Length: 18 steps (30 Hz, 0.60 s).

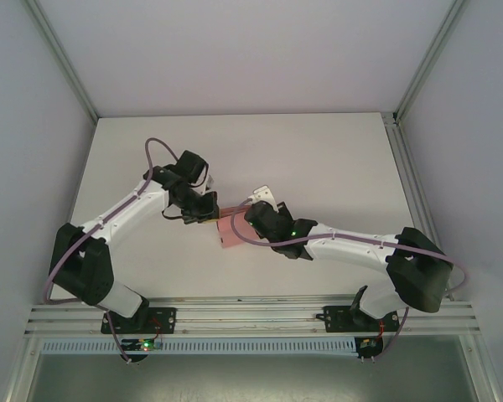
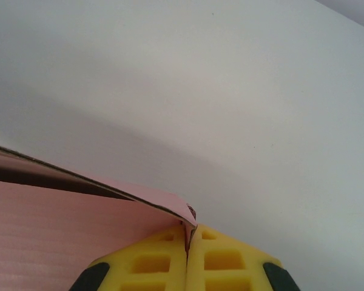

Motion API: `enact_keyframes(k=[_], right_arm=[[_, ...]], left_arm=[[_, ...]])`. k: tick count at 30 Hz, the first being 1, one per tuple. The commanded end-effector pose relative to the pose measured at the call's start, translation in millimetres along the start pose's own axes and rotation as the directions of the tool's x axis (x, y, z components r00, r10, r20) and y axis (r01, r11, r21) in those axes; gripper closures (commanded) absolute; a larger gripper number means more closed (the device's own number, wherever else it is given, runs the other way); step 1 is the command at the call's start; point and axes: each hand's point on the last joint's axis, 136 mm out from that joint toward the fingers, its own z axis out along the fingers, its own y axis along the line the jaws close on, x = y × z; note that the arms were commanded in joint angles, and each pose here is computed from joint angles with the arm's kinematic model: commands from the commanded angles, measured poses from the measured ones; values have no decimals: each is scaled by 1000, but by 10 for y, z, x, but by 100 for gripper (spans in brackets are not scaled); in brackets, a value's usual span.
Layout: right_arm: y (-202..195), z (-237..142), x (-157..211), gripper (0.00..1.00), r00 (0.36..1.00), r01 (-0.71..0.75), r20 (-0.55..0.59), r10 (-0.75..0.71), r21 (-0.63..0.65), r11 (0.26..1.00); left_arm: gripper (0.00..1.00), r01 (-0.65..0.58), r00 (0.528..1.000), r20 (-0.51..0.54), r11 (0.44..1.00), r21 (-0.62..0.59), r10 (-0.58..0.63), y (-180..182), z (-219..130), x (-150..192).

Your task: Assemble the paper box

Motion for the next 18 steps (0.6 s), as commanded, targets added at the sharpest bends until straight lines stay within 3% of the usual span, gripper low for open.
enact_keyframes(k=[1,8,11,13,18], right_arm=[[130,-17,340,100,993,65,-90,-70,-62,996],[125,-61,390,100,994,65,-88,-70,-58,996],[138,-96,387,100,996,65,-65,-69,-55,996],[119,-122,396,100,996,68,-52,-70,-42,997],[78,-176,420,100,999,33,2,-33,-40,999]], left_arm=[[100,19,993,-115,1000,-17,-21,128,252,326],[100,-39,992,-126,994,-101,26,142,314,536],[100,-42,990,-136,998,-43,36,30,355,609],[96,-77,987,-145,997,-30,72,-43,364,688],[97,-254,954,-179,965,-61,240,-124,406,918]])
